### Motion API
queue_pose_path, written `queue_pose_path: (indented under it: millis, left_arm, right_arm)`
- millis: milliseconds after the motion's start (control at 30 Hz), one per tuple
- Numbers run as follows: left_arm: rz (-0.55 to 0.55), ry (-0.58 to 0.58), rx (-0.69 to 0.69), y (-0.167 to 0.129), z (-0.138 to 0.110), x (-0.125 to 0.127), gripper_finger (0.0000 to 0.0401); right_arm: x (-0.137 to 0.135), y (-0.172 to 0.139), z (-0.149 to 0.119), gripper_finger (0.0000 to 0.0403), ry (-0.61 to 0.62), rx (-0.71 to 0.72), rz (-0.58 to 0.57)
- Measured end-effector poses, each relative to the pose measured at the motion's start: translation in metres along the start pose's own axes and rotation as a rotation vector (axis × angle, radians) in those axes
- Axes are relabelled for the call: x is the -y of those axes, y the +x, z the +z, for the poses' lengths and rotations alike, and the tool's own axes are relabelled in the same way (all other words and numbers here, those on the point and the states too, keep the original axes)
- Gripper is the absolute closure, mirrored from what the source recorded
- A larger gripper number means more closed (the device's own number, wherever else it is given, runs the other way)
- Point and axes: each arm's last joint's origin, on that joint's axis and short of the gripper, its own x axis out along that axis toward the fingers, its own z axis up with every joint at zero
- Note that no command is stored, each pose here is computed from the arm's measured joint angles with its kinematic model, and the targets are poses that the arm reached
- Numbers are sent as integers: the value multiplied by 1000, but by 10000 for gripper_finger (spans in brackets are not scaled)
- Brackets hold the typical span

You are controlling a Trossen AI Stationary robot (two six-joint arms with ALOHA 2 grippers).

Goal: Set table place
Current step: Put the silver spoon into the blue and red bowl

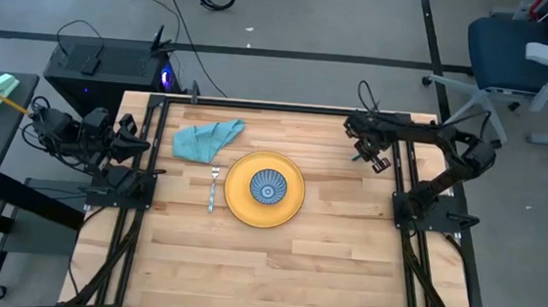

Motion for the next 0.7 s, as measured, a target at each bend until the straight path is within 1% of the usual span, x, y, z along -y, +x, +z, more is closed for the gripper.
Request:
queue_pose_path:
  millis: [100,233,400,500,600,667,700]
  left_arm:
    - [0,0,0,0,0,0,361]
    - [0,0,0,0,0,0,364]
    - [0,0,0,0,0,0,372]
    - [0,0,0,0,0,0,373]
    - [0,0,0,0,0,0,369]
    - [0,0,0,0,0,0,366]
    - [0,0,0,0,0,0,364]
  right_arm:
    - [0,-4,-10,396,-76,-49,30]
    - [5,-10,-22,397,-194,-101,31]
    - [16,-20,-48,400,-405,-196,27]
    - [27,-28,-63,400,-562,-246,-32]
    - [41,-37,-76,401,-738,-317,-126]
    - [52,-44,-83,401,-797,-321,-202]
    - [56,-47,-86,401,-805,-309,-227]
